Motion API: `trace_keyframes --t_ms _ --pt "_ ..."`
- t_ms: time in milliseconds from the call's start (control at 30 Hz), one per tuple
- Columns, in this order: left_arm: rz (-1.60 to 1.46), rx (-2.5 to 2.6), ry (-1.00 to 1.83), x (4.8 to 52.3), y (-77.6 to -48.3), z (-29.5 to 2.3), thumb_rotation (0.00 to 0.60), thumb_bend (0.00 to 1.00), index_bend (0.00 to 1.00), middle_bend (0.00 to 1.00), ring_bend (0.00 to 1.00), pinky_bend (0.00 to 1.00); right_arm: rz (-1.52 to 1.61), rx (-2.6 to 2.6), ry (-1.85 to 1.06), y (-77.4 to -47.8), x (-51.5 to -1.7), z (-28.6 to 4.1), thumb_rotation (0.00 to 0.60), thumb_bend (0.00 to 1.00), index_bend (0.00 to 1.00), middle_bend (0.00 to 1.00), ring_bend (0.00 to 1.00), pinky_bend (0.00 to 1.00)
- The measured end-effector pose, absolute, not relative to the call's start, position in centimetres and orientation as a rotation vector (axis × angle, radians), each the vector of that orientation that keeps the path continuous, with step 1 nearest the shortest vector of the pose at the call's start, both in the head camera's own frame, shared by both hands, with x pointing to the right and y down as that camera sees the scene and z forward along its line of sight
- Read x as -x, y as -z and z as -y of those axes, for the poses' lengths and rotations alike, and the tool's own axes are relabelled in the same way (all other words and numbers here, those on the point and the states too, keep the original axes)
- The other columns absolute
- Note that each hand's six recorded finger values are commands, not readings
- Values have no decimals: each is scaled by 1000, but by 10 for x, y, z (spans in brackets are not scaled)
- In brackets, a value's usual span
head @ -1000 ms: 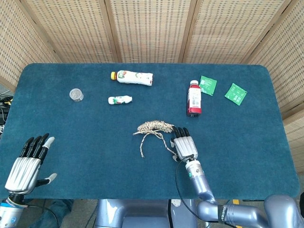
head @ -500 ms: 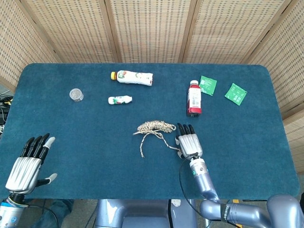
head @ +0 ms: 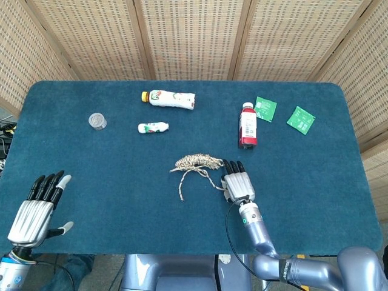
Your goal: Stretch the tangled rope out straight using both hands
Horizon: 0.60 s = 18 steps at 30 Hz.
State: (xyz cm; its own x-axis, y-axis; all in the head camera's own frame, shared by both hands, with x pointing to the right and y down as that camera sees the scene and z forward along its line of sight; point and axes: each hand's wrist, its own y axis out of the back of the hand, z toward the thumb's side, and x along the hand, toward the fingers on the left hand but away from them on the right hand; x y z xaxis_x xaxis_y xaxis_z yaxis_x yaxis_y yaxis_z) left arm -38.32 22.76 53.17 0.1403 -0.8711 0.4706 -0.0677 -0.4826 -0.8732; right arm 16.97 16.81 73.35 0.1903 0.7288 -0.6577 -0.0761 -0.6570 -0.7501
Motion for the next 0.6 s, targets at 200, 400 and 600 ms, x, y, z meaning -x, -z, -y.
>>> trace_keyframes --t_ms 200,400,600 --pt "-914 1702 1419 383 -532 -228 600 0 0 0 0 0 594 1808 -1561 -736 -169 -171 600 374 518 0 0 0" --pt "-907 1702 1418 383 -532 -228 600 0 0 0 0 0 578 1806 -1576 -737 -170 -172 600 378 508 0 0 0" --pt "-906 1702 1421 382 -533 -228 600 0 0 0 0 0 567 1796 -1596 -741 -173 -172 600 394 576 0 0 0"
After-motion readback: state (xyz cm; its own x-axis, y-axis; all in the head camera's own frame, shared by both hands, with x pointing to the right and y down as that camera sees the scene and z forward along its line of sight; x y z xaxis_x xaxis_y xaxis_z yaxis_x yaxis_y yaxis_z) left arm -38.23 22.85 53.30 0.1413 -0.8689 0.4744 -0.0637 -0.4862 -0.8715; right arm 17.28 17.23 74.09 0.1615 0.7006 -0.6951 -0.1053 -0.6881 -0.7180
